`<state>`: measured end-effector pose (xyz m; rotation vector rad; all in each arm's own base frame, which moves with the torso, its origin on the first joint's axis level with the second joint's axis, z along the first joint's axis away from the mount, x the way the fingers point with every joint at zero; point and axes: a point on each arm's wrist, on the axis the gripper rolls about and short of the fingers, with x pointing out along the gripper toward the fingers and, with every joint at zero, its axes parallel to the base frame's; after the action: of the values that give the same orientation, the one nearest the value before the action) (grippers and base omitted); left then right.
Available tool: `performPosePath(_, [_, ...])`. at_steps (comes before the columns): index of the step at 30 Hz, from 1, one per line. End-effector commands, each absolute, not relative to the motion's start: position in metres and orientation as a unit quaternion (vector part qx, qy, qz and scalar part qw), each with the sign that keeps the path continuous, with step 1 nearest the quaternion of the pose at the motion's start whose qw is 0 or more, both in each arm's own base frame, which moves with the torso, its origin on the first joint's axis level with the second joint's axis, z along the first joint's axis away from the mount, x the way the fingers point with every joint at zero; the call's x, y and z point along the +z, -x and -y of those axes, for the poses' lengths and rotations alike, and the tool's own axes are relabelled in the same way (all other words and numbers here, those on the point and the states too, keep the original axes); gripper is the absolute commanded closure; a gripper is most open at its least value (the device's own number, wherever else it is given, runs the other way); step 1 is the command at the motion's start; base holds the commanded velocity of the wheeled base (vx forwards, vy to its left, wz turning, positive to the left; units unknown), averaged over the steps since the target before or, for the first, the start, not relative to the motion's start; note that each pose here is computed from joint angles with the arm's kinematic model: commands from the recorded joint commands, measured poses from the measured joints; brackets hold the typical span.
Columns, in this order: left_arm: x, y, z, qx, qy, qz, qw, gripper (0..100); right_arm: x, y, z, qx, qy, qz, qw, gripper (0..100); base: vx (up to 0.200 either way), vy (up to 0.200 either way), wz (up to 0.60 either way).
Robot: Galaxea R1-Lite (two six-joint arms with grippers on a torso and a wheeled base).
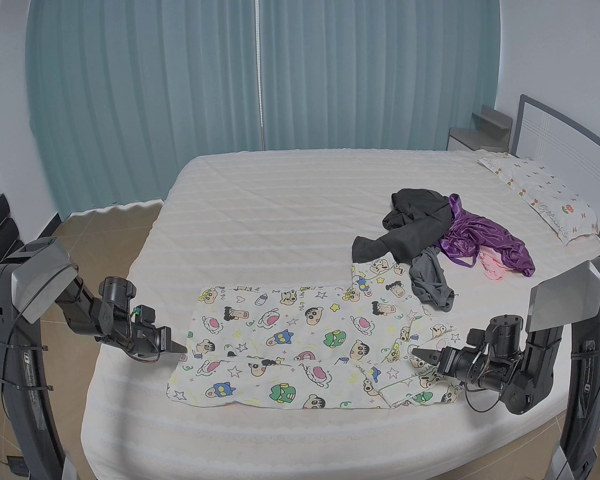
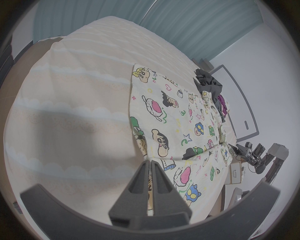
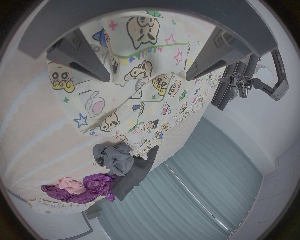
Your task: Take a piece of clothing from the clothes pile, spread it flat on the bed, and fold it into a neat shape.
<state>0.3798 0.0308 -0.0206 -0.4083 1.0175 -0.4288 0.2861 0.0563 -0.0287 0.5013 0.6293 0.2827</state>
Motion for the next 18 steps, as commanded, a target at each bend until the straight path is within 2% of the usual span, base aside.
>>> performPosePath(1, [-0.021,-0.379,-0.031,-0.203,0.191,-0.48,0.832,100,-0.026,-0.286,-0.056,0.138,-0.244,-0.302,0.911,0,0.0,0.0,0.0])
performPosePath(2, [-0.021,-0.38,-0.031,-0.203,0.19,-0.479,0.833,100,-0.026,-0.286,-0.057,0.139,-0.244,-0.301,0.911,0,0.0,0.0,0.0])
performPosePath(3, [-0.021,-0.38,-0.031,-0.203,0.19,-0.479,0.833,0,-0.024,-0.285,-0.057,0.14,-0.244,-0.299,0.912,0,0.0,0.0,0.0])
performPosePath(10, [-0.014,-0.378,-0.038,-0.192,0.201,-0.473,0.836,0,-0.017,-0.278,-0.055,0.139,-0.245,-0.3,0.911,0,0.0,0.0,0.0])
performPosePath(14, [0.011,-0.363,-0.056,-0.197,0.256,-0.452,0.831,0,-0.006,-0.269,-0.055,0.129,-0.242,-0.292,0.916,0,0.0,0.0,0.0])
performPosePath(18, [0.023,-0.346,-0.058,-0.191,0.294,-0.452,0.82,0,-0.003,-0.268,-0.056,0.121,-0.238,-0.285,0.921,0,0.0,0.0,0.0])
